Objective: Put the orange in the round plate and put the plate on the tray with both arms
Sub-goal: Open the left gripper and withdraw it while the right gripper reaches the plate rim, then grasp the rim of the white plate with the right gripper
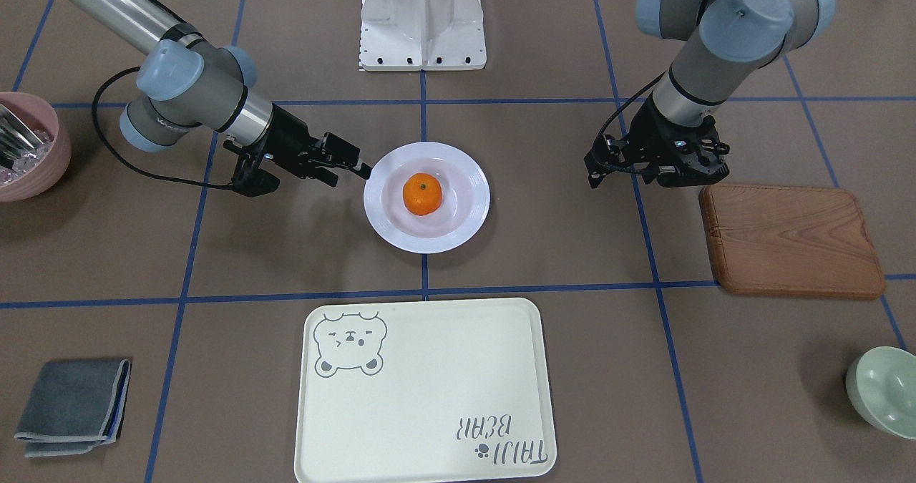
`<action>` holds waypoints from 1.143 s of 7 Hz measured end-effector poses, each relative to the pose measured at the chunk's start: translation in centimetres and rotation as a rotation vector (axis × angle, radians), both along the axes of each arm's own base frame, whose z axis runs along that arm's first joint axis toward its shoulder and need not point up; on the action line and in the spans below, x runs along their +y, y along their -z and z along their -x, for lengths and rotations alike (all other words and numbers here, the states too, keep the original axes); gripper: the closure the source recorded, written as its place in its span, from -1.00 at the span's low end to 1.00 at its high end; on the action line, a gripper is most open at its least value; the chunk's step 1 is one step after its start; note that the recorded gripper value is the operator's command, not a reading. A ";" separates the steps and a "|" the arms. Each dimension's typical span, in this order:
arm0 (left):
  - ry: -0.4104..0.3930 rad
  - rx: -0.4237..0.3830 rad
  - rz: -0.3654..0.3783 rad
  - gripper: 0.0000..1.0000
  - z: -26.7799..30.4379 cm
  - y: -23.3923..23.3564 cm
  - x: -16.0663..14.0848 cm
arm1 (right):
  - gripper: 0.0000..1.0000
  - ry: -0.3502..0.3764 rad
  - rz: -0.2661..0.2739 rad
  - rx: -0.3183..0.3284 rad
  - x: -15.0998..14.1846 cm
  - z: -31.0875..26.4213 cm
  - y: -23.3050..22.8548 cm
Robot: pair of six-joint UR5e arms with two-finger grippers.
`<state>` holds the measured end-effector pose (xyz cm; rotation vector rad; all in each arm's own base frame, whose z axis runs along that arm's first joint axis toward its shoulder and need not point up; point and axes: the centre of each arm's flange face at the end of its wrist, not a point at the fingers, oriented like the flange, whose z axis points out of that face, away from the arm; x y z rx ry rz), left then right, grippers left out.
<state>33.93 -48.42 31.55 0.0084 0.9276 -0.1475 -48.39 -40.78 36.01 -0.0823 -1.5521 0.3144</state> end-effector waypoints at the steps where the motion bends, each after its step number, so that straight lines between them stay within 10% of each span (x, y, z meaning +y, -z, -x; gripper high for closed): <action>1: 0.000 -0.001 0.000 -0.96 0.1 0.0 0.0 | -1.00 -0.028 0.009 -0.039 0.4 0.6 -0.4; 8: 0.008 -0.002 0.002 -0.96 0.8 -0.3 0.1 | -1.00 -0.157 0.020 -0.106 2.7 3.4 0.2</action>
